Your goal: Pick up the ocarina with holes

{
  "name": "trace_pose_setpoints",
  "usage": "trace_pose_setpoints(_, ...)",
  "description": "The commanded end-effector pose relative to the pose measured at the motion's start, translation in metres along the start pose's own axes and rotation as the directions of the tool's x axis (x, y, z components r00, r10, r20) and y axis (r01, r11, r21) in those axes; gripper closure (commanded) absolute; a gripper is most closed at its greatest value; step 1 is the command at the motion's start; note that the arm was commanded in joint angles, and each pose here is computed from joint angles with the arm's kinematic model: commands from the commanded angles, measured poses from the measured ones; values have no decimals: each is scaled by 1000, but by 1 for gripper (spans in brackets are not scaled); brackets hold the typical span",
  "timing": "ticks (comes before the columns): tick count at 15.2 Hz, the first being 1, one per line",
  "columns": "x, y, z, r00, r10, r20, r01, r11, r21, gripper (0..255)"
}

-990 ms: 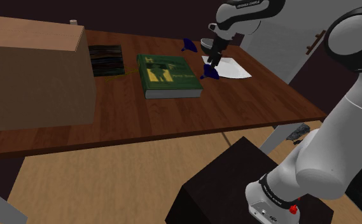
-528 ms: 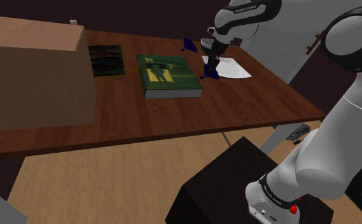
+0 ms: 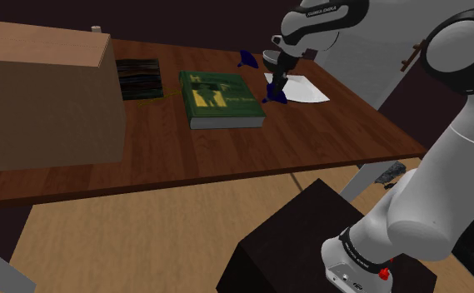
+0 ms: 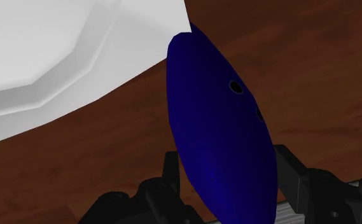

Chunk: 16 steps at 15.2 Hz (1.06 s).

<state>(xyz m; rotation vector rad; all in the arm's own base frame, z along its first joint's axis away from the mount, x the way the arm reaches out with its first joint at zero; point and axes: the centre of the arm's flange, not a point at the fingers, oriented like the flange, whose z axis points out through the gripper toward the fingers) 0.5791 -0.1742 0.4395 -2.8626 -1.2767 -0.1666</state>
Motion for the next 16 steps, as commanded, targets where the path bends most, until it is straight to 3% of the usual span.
trace_pose_setpoints(1,1,0,-8,1000,0,1,0,1000,1,255)
trace_pose_setpoints(16,7,3,-77,1000,0,1,0,1000,1,255)
